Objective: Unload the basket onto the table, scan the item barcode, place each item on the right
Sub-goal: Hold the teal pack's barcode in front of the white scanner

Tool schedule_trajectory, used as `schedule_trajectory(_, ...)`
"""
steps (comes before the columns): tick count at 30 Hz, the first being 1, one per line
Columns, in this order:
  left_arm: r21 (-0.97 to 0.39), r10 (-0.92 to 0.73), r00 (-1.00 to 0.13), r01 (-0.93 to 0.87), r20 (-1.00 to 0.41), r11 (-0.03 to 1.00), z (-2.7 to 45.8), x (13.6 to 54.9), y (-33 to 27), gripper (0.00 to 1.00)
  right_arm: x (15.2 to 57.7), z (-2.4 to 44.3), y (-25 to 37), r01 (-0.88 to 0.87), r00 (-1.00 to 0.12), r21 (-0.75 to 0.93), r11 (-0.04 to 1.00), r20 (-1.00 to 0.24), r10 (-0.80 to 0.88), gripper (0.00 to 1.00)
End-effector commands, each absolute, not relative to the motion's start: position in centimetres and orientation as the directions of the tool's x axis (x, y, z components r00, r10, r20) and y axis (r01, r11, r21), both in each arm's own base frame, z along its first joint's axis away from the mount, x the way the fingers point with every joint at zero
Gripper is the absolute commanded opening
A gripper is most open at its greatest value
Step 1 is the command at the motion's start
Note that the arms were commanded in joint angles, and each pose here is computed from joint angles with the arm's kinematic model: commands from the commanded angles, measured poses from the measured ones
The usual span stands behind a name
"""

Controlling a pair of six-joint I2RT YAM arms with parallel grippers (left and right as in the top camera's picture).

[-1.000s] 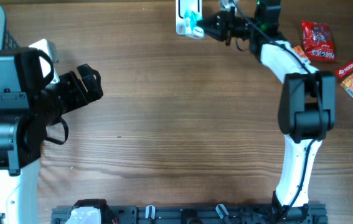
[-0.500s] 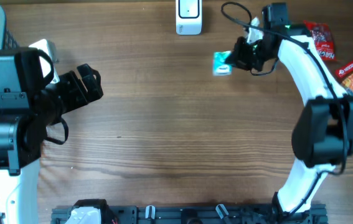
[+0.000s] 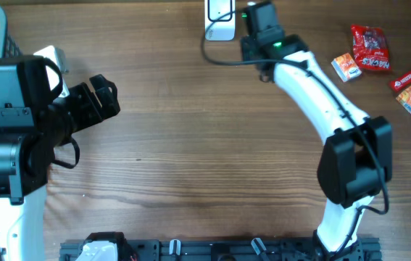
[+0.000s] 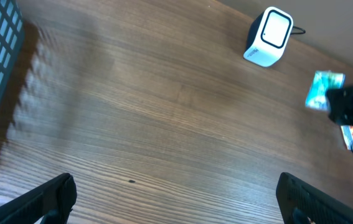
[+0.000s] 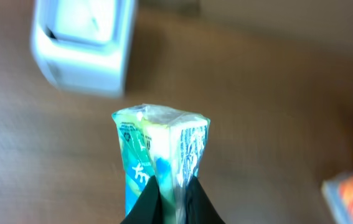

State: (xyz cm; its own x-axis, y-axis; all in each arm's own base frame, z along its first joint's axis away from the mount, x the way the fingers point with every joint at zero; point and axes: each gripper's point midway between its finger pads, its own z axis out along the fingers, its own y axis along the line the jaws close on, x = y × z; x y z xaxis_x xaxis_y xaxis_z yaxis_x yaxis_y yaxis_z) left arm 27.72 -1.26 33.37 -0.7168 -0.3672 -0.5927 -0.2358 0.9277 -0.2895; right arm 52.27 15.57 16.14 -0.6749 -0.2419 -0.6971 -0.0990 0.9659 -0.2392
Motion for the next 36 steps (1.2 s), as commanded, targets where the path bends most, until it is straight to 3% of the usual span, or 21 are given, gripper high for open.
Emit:
schedule_trajectory(1,-0.289,-0.380,-0.708,-0.253,-0.595,0.923,33.4,27.8,-0.9,1.00,54.0,19.5,17.1,-0.132,-0.535,-0.427,0.895,-0.729,-0.427,0.05)
schedule_trajectory(6,-0.289,-0.380,-0.708,-0.253,-0.595,0.923,33.4,27.8,-0.9,1.00,56.6,24.9,19.1,-0.096,-0.319,-0.457,0.884,-0.828,-0.462,0.05)
schedule_trajectory(9,-0.289,-0.380,-0.708,-0.253,-0.595,0.923,33.4,27.8,-0.9,1.00,57.8,26.1,19.3,-0.063,-0.243,-0.452,0.890,-0.858,-0.453,0.05)
schedule_trajectory(15,-0.289,-0.380,-0.708,-0.253,-0.595,0.923,33.4,27.8,-0.9,1.00,60.7,23.7,20.7,-0.027,-0.140,-0.513,0.858,-0.848,-0.512,0.05)
schedule_trajectory(19,-0.289,-0.380,-0.708,-0.253,-0.595,0.923,33.4,27.8,-0.9,1.00,61.8,19.7,21.5,-0.040,-0.133,-0.598,0.801,-0.791,-0.597,0.05)
schedule_trajectory(25,-0.289,-0.380,-0.708,-0.253,-0.595,0.923,33.4,27.8,-0.9,1.00,62.4,15.2,20.0,0.021,-0.217,-0.652,0.758,-0.743,-0.633,0.05)
schedule_trajectory(31,-0.289,-0.380,-0.708,-0.253,-0.595,0.923,33.4,27.8,-0.9,1.00,62.4,16.9,19.0,0.114,-0.201,-0.624,0.773,-0.776,-0.598,0.05)
schedule_trajectory(36,-0.289,-0.380,-0.708,-0.253,-0.595,0.923,33.4,27.8,-0.9,1.00,62.1,17.3,19.0,0.127,-0.215,-0.686,0.716,-0.724,-0.656,0.04)
